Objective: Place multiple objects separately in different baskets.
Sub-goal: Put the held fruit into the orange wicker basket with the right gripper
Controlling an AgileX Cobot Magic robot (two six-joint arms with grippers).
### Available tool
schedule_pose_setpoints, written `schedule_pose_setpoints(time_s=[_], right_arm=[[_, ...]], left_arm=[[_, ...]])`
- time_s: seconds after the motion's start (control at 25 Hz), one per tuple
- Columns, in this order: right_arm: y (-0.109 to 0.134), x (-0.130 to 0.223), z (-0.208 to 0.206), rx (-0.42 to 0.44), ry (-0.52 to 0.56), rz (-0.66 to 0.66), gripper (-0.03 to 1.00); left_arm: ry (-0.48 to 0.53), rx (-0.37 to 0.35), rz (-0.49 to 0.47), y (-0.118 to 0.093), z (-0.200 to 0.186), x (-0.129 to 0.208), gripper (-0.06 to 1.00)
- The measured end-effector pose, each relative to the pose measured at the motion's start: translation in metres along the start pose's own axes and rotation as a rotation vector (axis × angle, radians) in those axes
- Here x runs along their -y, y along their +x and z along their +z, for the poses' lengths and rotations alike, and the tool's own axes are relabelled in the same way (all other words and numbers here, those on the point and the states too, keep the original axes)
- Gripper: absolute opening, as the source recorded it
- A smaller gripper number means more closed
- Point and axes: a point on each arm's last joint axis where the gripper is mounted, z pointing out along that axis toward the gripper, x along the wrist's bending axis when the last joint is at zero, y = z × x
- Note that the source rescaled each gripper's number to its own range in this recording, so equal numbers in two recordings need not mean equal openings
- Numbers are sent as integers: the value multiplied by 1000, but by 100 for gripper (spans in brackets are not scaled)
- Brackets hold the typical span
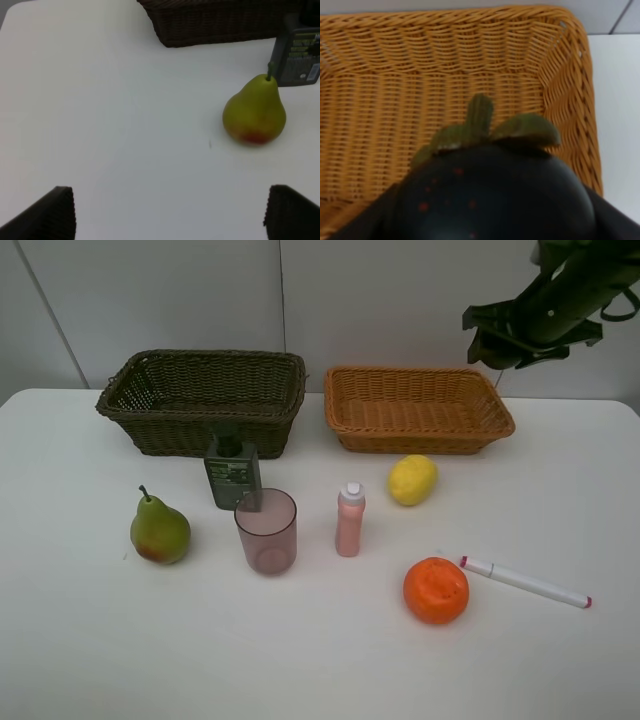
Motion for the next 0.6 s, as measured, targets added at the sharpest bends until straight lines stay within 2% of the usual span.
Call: schedule_pose_setpoints(time_s=[0.28, 0.6], right_arm=[[10, 3, 60, -11, 71, -46, 59], [9, 24, 102, -7, 164, -49, 59]], left_arm=[[0, 0, 0, 0, 0, 0, 100], [0, 0, 0, 0, 0, 0, 100]])
